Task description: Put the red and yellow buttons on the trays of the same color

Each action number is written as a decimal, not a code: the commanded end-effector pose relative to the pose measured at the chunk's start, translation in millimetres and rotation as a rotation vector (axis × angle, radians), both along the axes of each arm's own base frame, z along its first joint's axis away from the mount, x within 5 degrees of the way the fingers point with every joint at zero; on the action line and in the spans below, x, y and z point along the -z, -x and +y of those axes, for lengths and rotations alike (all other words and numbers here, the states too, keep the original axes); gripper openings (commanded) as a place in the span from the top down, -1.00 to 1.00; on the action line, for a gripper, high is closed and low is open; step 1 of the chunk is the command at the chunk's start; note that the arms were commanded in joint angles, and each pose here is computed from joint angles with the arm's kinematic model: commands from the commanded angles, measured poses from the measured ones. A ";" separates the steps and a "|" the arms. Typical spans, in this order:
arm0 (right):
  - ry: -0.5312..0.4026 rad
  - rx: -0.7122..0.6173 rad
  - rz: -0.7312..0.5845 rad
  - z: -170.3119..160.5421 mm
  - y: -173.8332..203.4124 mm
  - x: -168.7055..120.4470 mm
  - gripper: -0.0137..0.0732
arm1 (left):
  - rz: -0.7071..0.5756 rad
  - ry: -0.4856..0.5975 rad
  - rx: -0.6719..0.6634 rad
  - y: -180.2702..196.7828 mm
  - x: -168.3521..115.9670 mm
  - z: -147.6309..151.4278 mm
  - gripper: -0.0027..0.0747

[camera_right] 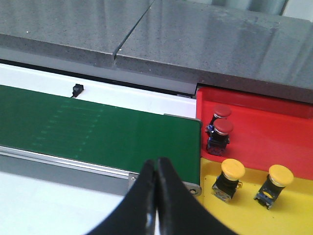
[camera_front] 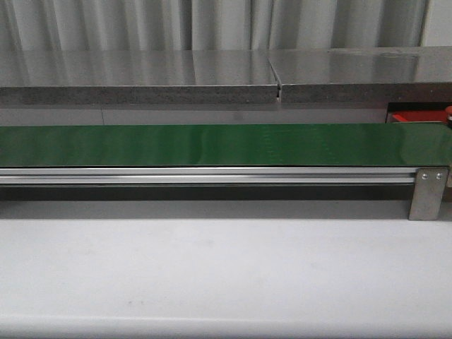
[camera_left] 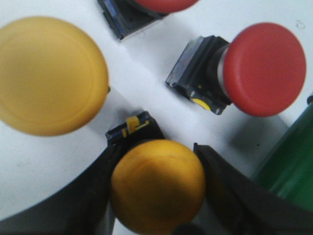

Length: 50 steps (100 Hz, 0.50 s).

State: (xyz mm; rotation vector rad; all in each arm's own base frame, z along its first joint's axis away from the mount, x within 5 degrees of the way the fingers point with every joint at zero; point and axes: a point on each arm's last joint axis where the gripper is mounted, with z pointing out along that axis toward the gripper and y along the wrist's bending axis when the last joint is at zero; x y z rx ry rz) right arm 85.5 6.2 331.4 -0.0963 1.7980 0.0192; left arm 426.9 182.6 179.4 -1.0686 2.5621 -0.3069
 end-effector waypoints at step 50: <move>0.001 0.017 -0.095 -1.4 -0.3 -14.9 0.96 | -0.190 -0.181 0.045 21.9 -106.8 -6.8 0.77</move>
